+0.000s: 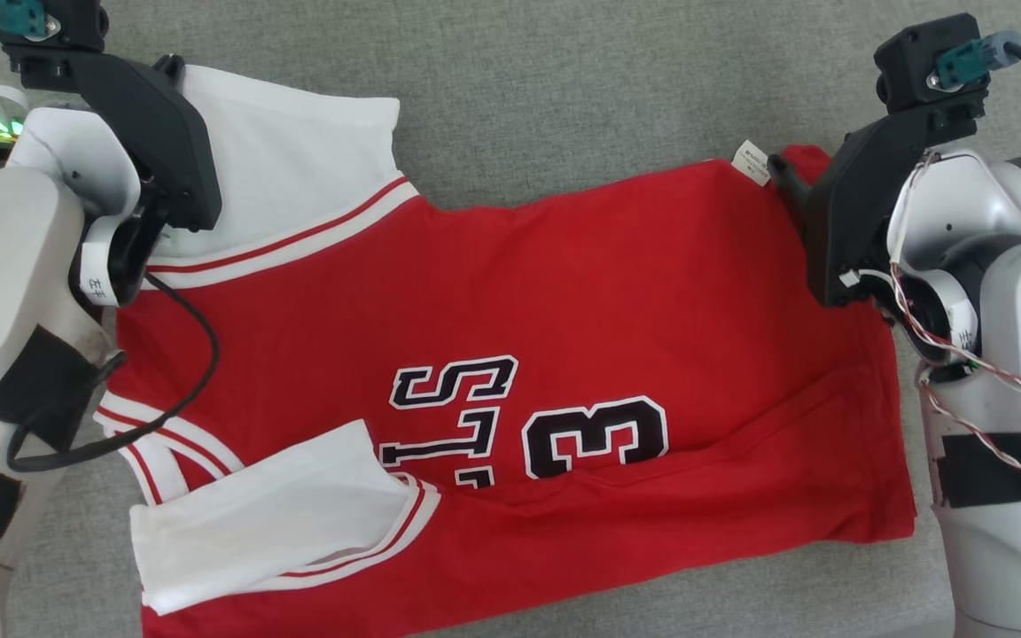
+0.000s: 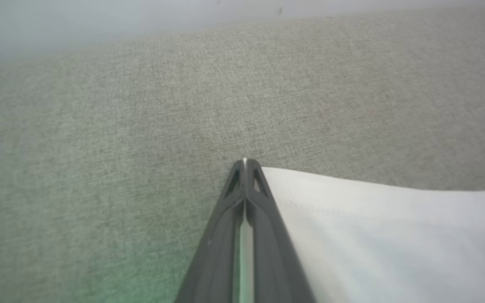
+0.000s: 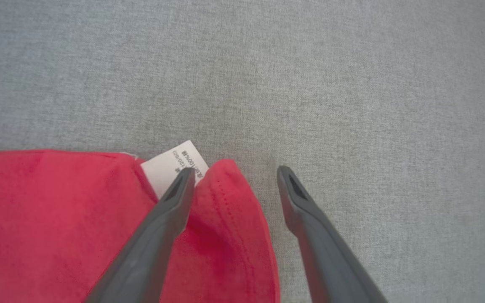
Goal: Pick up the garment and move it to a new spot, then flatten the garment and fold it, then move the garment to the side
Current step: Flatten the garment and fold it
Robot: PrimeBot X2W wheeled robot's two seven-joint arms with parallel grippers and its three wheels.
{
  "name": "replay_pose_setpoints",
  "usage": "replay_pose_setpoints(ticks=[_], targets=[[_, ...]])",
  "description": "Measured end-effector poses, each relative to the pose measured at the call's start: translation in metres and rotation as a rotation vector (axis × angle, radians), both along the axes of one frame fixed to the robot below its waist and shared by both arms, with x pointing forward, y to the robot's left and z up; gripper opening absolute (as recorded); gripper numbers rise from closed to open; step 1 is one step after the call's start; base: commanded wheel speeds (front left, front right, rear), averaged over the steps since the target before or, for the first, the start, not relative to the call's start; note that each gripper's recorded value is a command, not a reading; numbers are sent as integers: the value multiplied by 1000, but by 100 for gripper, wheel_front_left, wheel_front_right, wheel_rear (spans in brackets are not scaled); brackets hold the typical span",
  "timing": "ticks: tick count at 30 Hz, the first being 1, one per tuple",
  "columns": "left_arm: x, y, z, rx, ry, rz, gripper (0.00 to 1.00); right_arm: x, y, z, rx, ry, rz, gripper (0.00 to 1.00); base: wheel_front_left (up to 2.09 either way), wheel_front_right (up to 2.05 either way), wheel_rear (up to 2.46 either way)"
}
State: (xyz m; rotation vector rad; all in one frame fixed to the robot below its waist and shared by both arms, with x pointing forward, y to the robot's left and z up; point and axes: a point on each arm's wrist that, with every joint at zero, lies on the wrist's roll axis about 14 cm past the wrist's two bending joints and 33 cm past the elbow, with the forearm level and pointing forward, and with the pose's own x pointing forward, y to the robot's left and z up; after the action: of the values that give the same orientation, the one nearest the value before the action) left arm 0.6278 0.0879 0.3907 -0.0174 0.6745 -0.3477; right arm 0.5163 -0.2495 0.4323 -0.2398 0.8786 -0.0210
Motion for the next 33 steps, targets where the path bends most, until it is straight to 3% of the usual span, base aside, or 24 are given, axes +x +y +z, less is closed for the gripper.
replay_pose_setpoints(ticks=[7, 9, 12, 13, 14, 17, 18, 19, 20, 27, 33], targets=[[2, -1, -2, -3, 0, 2, 0, -5, 1, -5, -19, 32, 13, 99, 0, 0, 0], [3, -1, -3, -3, 2, 1, 0, -5, 4, -13, -16, 60, 22, 93, 0, 0, 0], [3, -1, -4, -4, 1, -1, 0, 0, 8, -14, -25, 60, 44, 74, 0, 0, 0], [3, -1, -4, -4, -1, -2, 0, 2, 10, -14, -27, 57, 53, 65, 0, 0, 0], [3, -1, -4, -4, -2, -2, 0, 3, 11, -14, -29, 55, 59, 46, 0, 0, 0], [3, -2, 0, -7, -9, -5, 0, 3, 13, -13, -28, 51, 67, 19, 0, 0, 0], [3, -2, 1, -9, -10, -5, 0, 3, 11, -12, -30, 47, 66, 16, 0, 0, 0], [2, -2, 2, -9, -11, -6, 0, 3, 10, -10, -33, 41, 65, 5, 0, 0, 0], [1, -2, 3, -10, -13, -6, 0, 3, 7, -7, -32, 33, 59, 0, 0, 0, 0], [3, 1, 23, -34, -86, 11, 0, 6, -6, 11, -30, -59, 23, 0, 0, 0, 0], [-1, 3, 44, -145, -161, 49, 0, 2, -3, 11, 19, -114, 5, 0, 0, 0, 0]])
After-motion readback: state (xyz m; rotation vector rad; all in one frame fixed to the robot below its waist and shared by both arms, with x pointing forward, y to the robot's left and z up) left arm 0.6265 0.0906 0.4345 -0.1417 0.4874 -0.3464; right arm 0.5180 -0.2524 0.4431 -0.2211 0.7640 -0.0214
